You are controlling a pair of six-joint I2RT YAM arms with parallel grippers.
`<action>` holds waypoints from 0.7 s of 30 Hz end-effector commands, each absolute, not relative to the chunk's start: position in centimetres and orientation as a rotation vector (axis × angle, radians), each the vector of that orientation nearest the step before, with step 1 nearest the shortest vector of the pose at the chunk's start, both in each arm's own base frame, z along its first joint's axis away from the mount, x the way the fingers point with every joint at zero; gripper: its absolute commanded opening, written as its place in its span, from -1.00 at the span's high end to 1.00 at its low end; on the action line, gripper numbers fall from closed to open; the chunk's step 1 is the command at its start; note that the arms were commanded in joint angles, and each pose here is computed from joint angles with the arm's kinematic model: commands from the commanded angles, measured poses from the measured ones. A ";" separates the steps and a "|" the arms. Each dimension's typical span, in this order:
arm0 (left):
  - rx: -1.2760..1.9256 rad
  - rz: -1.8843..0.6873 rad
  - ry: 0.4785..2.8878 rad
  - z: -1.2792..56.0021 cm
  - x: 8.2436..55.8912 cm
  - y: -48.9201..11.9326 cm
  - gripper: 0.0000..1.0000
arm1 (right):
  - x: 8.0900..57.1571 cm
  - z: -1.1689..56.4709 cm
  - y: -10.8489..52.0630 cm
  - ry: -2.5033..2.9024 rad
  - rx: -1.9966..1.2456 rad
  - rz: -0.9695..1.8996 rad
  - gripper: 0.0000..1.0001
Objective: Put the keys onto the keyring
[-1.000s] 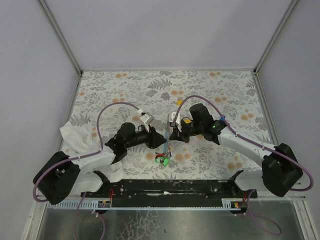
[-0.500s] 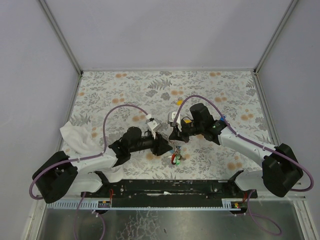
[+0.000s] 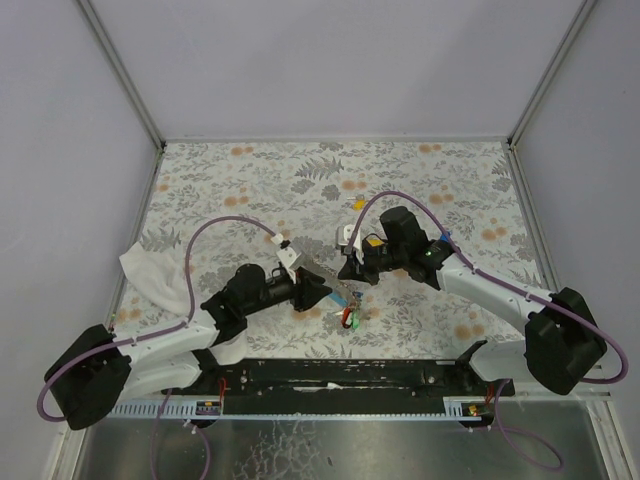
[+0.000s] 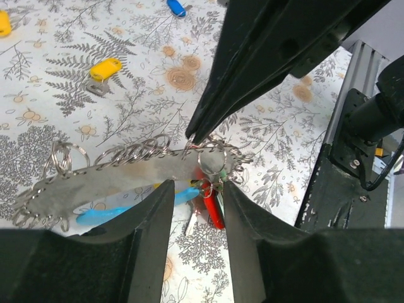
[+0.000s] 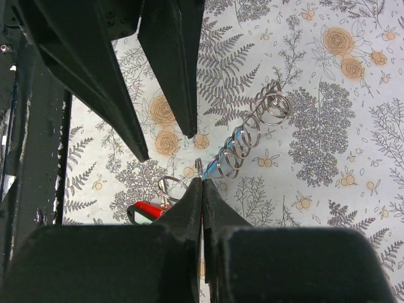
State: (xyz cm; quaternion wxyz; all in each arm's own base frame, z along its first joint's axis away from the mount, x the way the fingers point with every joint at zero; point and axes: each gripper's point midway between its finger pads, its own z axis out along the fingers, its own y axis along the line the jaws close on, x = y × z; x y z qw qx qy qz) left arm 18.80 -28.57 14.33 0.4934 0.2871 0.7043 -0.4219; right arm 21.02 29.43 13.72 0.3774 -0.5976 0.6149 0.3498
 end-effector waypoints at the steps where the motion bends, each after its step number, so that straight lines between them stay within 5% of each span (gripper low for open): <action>1: 0.698 -0.987 1.643 15.3 19.8 -28.7 0.23 | 21.2 16.7 30.0 1.429 -1.528 0.891 1.00; 21: 0.824 -0.952 1.389 17.5 19.1 -28.9 0.23 | 20.4 16.8 29.7 1.401 -1.548 0.901 0.99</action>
